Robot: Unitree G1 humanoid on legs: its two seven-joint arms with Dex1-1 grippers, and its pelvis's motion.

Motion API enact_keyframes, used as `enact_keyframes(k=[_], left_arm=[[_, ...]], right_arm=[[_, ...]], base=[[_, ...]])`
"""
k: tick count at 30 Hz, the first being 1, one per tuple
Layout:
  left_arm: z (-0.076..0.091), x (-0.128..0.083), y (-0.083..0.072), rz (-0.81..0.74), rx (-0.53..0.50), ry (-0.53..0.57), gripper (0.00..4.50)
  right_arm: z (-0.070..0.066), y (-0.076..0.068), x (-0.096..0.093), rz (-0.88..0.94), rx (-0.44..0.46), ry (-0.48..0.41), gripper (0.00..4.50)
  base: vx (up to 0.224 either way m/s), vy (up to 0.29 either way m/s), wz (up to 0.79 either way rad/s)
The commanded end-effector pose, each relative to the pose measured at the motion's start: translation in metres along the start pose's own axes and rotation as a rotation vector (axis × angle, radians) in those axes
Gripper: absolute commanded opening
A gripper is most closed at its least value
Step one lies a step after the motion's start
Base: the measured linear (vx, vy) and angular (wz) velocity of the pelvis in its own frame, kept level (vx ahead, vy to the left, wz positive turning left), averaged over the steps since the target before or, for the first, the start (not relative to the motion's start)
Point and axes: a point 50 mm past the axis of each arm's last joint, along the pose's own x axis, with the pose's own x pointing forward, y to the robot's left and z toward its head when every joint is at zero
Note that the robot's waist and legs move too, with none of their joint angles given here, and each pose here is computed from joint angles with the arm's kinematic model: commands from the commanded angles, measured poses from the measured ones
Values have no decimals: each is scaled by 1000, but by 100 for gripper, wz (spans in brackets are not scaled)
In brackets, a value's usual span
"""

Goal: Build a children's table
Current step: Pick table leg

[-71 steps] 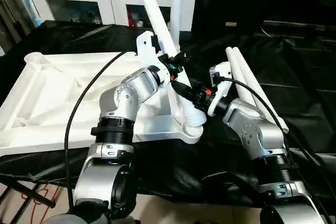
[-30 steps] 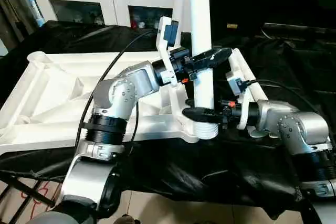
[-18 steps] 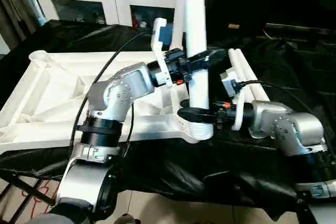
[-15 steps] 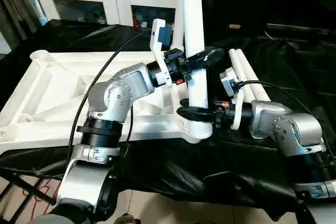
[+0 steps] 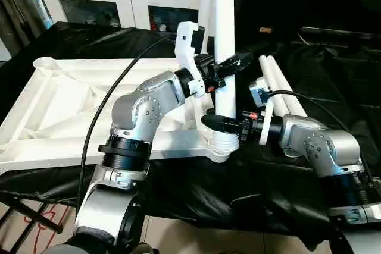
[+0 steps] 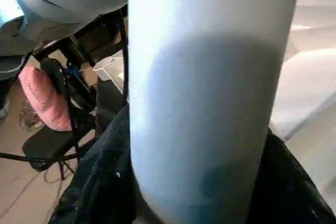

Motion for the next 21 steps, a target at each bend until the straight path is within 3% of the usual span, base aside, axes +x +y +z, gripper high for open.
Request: enact_keyframes(k=[1, 3, 9, 21], left_arm=[[4, -3, 1, 10, 47, -2, 195], [4, -3, 0, 3, 54, 0, 194], [6, 0, -4, -46, 94, 16, 189], [3, 1, -12, -141, 96, 50, 188]], right_arm=[[8, 2, 1, 3, -47, -12, 232], [8, 1, 2, 1, -41, -14, 267], [13, -3, -6, 11, -12, 15, 305], [14, -2, -12, 79, 2, 86, 307]], base=[[0, 0, 0], [0, 0, 0], [0, 0, 0], [0, 0, 0]])
